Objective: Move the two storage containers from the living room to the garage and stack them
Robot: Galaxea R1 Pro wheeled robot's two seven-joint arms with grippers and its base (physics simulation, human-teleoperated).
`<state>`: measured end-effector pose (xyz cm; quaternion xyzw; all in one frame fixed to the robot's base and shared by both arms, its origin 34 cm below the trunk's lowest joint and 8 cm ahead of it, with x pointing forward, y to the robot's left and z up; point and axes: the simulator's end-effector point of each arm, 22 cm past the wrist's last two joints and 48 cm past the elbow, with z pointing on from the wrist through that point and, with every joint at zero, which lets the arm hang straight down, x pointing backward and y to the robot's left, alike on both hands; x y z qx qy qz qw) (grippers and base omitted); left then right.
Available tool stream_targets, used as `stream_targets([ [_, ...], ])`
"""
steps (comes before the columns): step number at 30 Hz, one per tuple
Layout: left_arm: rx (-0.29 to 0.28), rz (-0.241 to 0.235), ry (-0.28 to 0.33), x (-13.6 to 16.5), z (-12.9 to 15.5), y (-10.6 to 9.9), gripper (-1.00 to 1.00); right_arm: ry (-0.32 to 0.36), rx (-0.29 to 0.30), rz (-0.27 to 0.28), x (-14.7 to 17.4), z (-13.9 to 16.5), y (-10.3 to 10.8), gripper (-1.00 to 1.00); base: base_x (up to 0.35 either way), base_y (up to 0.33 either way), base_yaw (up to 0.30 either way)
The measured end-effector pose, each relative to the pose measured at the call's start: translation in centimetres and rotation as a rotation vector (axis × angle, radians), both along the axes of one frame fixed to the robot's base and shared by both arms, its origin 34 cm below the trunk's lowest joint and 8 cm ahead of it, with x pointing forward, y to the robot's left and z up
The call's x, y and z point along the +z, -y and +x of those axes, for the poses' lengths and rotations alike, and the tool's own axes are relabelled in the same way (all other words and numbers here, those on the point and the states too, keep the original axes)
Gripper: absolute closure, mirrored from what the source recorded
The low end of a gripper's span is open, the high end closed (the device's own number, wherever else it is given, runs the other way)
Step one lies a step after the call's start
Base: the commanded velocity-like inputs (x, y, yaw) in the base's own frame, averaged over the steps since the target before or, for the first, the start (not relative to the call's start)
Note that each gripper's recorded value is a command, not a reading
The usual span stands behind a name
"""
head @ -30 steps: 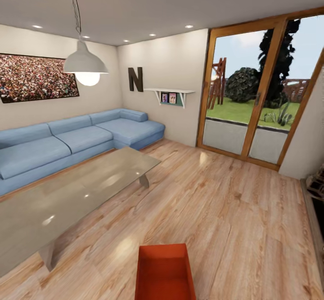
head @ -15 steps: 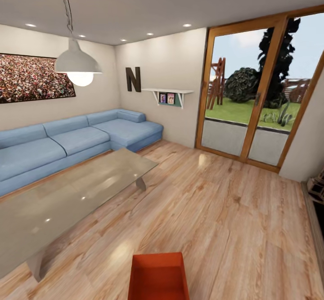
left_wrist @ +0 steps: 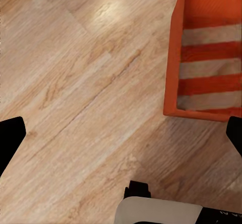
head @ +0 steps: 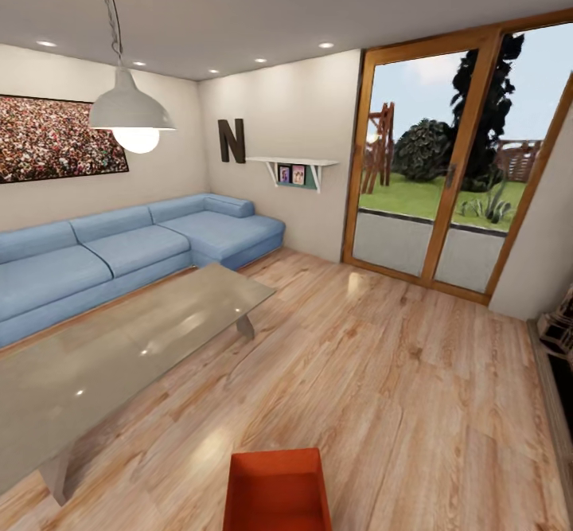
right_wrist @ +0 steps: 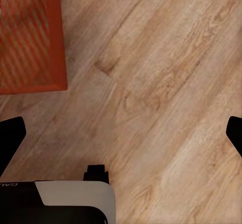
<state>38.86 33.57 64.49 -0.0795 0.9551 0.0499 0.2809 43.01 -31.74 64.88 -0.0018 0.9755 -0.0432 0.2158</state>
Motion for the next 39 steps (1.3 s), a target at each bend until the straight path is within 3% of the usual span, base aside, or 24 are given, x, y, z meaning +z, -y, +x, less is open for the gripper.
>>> stream_targets([
  [28,0.001,0.000,0.001,0.02,0.02,-0.05,-1.00,0.000,0.000,0.000,-0.01,-0.02,0.00,-1.00,0.007,0.024,0.051],
  [39,0.001,0.001,0.000,0.02,0.00,-0.10,-1.00,0.000,0.000,0.000,0.00,-0.02,0.00,-1.00,0.186,-0.072,0.002],
])
